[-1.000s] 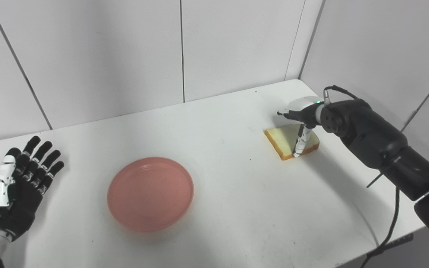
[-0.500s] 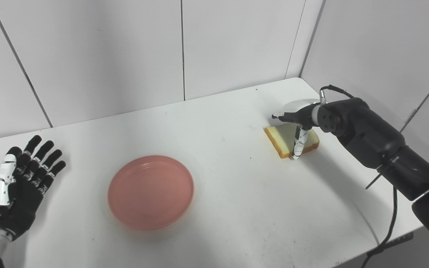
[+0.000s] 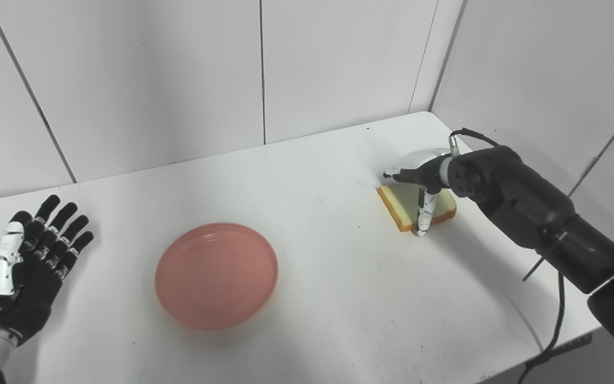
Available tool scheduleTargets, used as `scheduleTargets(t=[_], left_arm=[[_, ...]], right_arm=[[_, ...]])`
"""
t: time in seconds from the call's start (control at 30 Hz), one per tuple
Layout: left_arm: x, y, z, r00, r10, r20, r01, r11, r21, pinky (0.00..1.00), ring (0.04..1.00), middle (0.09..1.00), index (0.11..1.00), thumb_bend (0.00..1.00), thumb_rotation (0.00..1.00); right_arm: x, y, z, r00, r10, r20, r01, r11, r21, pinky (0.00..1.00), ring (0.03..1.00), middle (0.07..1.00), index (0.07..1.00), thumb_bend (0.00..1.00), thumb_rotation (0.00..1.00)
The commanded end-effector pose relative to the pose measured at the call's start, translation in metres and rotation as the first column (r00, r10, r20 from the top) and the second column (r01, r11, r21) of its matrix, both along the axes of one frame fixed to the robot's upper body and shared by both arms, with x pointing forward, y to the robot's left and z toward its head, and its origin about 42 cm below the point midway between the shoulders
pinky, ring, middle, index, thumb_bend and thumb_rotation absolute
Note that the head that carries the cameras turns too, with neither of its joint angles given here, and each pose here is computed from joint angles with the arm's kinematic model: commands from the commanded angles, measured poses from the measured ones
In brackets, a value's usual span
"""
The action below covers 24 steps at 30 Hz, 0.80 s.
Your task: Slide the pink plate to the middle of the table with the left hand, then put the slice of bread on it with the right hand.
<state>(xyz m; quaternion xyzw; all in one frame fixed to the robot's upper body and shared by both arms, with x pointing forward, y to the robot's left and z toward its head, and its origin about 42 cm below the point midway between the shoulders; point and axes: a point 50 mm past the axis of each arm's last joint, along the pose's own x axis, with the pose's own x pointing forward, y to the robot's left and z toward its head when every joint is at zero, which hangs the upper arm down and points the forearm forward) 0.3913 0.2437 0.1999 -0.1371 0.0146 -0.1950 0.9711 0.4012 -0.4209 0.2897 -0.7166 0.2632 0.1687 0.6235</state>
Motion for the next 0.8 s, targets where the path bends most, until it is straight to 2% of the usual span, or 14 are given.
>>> scheduleTargets(t=[0.0,0.1,0.13,0.17,0.27,0.3,0.37,0.57,0.67,0.77], left_arm=[[0.002,0.003,0.02,0.998,-0.004,0.058,0.004,1.0,-0.005,0.96,0.967,0.983,0.983,0.43,1.0],[0.001,0.002,0.019,0.998,-0.005,0.061,0.004,1.0,0.004,0.97,0.97,0.986,0.987,0.44,1.0],[0.001,0.002,0.019,0.998,-0.004,0.063,0.003,1.0,0.006,0.97,0.972,0.988,0.988,0.44,1.0],[0.001,0.002,0.019,0.998,-0.004,0.063,0.004,1.0,0.005,0.96,0.967,0.983,0.984,0.44,1.0],[0.001,0.001,0.018,0.998,-0.01,0.055,0.011,1.0,-0.006,0.97,0.972,0.986,0.987,0.43,1.0],[0.001,0.001,0.019,0.998,-0.011,0.054,0.011,1.0,-0.008,0.97,0.973,0.989,0.989,0.43,1.0],[0.001,0.0,0.018,0.999,-0.007,0.052,0.007,1.0,-0.006,0.97,0.969,0.986,0.985,0.43,1.0],[0.001,0.0,0.018,0.999,-0.005,0.05,0.006,1.0,-0.005,0.97,0.972,0.987,0.987,0.43,1.0],[0.0,-0.001,0.017,0.999,-0.006,0.047,0.006,1.0,-0.003,0.97,0.973,0.986,0.987,0.43,1.0],[0.0,-0.002,0.018,0.999,-0.005,0.048,0.005,1.0,-0.002,0.97,0.972,0.985,0.985,0.43,1.0]], right_arm=[[0.002,-0.003,0.015,0.998,-0.025,0.064,0.025,1.0,0.001,0.71,0.868,0.927,0.953,1.0,0.14],[0.004,-0.007,0.004,0.992,0.0,0.126,-0.001,1.0,0.004,0.59,0.746,0.815,0.861,0.95,0.04],[0.004,-0.009,0.0,0.988,0.01,0.151,-0.012,1.0,0.015,0.59,0.733,0.784,0.818,0.92,0.02],[0.005,-0.01,-0.003,0.983,0.016,0.18,-0.02,1.0,0.024,0.6,0.705,0.738,0.748,0.86,0.0],[0.008,-0.014,-0.012,0.971,0.027,0.238,-0.037,0.999,0.038,0.6,0.66,0.685,0.673,0.78,0.0],[0.009,-0.014,-0.013,0.968,0.029,0.249,-0.041,0.998,0.045,0.56,0.515,0.582,0.569,0.62,0.0],[0.01,-0.014,-0.017,0.961,0.035,0.275,-0.055,0.997,0.063,0.52,0.442,0.519,0.501,0.54,0.0],[0.013,-0.012,-0.02,0.953,0.04,0.301,-0.061,0.996,0.06,0.46,0.428,0.504,0.484,0.52,0.0],[0.016,-0.011,-0.02,0.951,0.043,0.306,-0.064,0.996,0.058,0.51,0.455,0.502,0.476,0.52,0.0],[0.018,-0.009,-0.019,0.948,0.049,0.315,-0.073,0.995,0.062,0.49,0.446,0.501,0.478,0.52,0.0]])
